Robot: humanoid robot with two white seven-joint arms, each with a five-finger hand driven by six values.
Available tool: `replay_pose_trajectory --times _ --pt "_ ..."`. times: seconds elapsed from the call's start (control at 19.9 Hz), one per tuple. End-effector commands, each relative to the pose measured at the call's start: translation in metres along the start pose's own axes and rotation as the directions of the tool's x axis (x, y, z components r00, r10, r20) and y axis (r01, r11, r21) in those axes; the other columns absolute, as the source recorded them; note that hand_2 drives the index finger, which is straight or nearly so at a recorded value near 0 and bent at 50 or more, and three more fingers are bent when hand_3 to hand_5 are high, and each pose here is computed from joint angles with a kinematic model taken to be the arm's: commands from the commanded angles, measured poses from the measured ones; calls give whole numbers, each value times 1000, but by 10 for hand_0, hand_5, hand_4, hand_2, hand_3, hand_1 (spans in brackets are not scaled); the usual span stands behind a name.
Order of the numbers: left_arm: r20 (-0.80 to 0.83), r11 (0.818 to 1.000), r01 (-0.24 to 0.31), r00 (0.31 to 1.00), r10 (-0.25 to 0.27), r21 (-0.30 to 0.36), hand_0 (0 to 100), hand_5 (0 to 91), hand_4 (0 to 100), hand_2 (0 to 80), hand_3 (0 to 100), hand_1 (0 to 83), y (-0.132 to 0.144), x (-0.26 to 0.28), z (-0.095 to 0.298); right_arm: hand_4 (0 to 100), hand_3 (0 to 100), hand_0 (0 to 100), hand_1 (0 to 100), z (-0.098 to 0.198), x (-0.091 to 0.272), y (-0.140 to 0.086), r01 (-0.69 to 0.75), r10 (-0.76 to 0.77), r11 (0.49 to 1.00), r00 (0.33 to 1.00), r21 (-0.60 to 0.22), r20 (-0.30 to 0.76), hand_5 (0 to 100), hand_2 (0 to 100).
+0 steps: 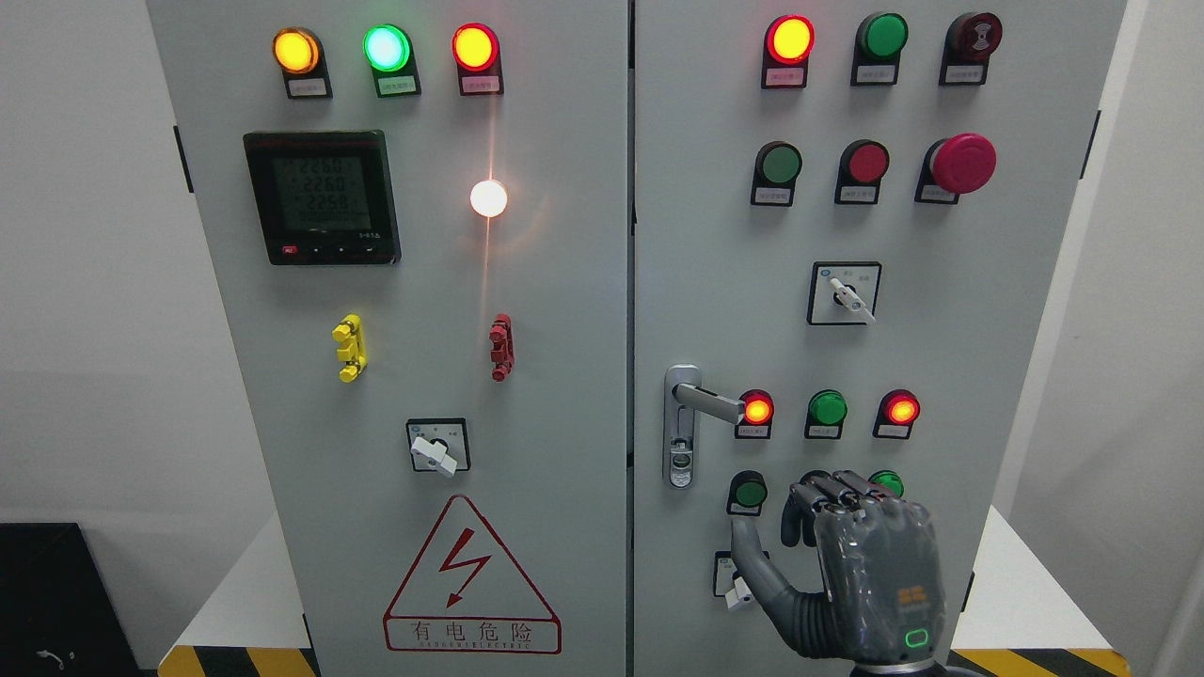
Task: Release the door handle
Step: 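Open the right hand fingers and pull the hand down away from the handle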
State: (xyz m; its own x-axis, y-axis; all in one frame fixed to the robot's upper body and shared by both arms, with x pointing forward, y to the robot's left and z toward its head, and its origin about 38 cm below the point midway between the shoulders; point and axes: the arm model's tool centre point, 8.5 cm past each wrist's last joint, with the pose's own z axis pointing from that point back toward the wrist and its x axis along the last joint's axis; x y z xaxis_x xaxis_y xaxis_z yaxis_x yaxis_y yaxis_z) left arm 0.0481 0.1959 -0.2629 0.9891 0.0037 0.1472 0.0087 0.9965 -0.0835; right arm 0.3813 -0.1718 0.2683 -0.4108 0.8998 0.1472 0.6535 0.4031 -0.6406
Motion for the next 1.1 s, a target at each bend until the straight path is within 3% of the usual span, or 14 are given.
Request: replay_pose_trajectory --times 0.0,0.1,0.25,0.35,0.4,0.5,0.9,1.05 --pt "0 1000 0 1000 0 -1 120 0 0 0 0 556 0 0 0 688 694 466 338 12 -35 -24 -17 17 999 1000 -29 -5 699 511" --pt "0 1000 0 1000 0 -1 120 0 0 0 0 556 0 0 0 566 570 460 327 14 -33 -29 -11 11 999 1000 -37 0 583 412" --pt "0 1000 0 1000 0 -1 120 0 0 0 0 556 0 0 0 465 473 455 310 17 -30 -34 19 -19 999 1000 -50 3 476 353" --pt "0 1000 0 1000 0 -1 120 0 0 0 0 556 0 0 0 325 330 449 267 17 -29 -33 23 -23 999 1000 -46 6 314 244" --pt "0 1000 0 1000 0 -1 120 0 0 0 0 556 0 0 0 316 324 448 263 17 -29 -34 27 -26 999 1000 -47 14 308 236" --pt "0 1000 0 1000 0 -1 120 0 0 0 0 556 0 0 0 215 221 446 213 17 -24 -34 47 -45 997 998 -57 40 186 141" --pt "0 1000 0 1000 0 -1 120 0 0 0 0 556 0 0 0 117 129 427 130 28 -16 -35 95 -93 995 994 -39 54 108 28" --pt "0 1000 0 1000 0 -1 120 0 0 0 0 556 0 0 0 71 90 429 83 30 -16 -36 96 -94 995 994 -38 50 37 10"
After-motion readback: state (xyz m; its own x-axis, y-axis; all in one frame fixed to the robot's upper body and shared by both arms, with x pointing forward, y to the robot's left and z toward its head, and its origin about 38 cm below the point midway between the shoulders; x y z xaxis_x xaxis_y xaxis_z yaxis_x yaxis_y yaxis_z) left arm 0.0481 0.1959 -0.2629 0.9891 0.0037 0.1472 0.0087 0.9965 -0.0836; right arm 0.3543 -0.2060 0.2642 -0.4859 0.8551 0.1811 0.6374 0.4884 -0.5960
